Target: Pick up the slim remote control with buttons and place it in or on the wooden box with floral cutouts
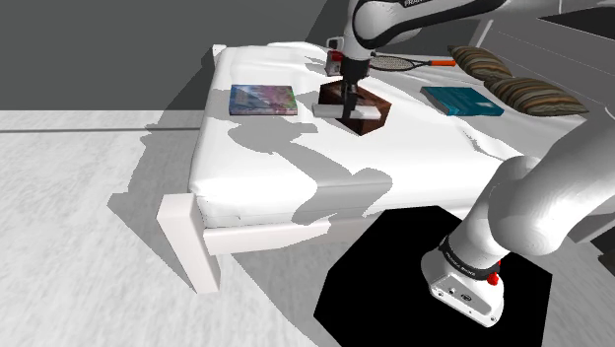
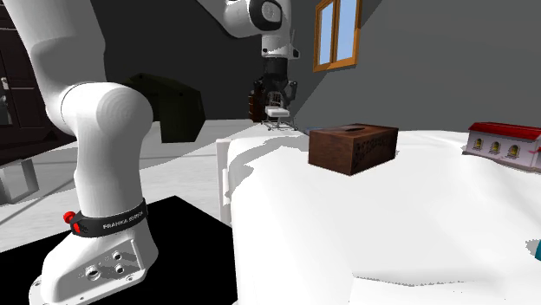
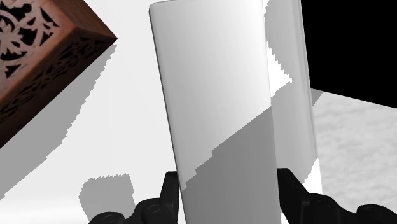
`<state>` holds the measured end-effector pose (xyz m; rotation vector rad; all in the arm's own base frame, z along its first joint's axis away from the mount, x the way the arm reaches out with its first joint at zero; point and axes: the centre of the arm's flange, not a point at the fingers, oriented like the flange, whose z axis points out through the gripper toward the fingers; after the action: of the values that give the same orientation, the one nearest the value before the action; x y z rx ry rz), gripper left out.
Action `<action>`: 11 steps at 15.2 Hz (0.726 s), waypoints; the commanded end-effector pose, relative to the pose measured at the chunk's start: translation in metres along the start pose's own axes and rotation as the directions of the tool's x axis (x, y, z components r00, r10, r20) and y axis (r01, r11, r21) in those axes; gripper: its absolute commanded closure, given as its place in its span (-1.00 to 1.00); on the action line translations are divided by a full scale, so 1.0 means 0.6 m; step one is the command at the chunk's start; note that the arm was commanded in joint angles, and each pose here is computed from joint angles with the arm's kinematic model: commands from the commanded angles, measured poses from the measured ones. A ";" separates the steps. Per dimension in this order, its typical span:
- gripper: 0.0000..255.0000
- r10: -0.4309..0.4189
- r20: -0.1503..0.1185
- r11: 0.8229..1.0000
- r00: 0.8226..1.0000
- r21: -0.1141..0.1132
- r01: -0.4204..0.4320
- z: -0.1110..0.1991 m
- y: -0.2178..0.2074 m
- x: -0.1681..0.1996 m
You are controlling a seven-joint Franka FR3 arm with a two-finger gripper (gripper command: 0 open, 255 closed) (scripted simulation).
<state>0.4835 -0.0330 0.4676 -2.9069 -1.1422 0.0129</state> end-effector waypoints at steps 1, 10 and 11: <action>1.00 0.000 0.000 1.000 1.000 0.000 0.000 -0.019 0.000 -0.001; 1.00 0.000 0.000 1.000 1.000 0.000 0.000 -0.053 0.105 -0.032; 1.00 0.000 0.000 1.000 1.000 0.000 0.000 -0.053 0.126 -0.038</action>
<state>0.5112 -0.0905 0.5017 -2.9072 -1.1393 0.0127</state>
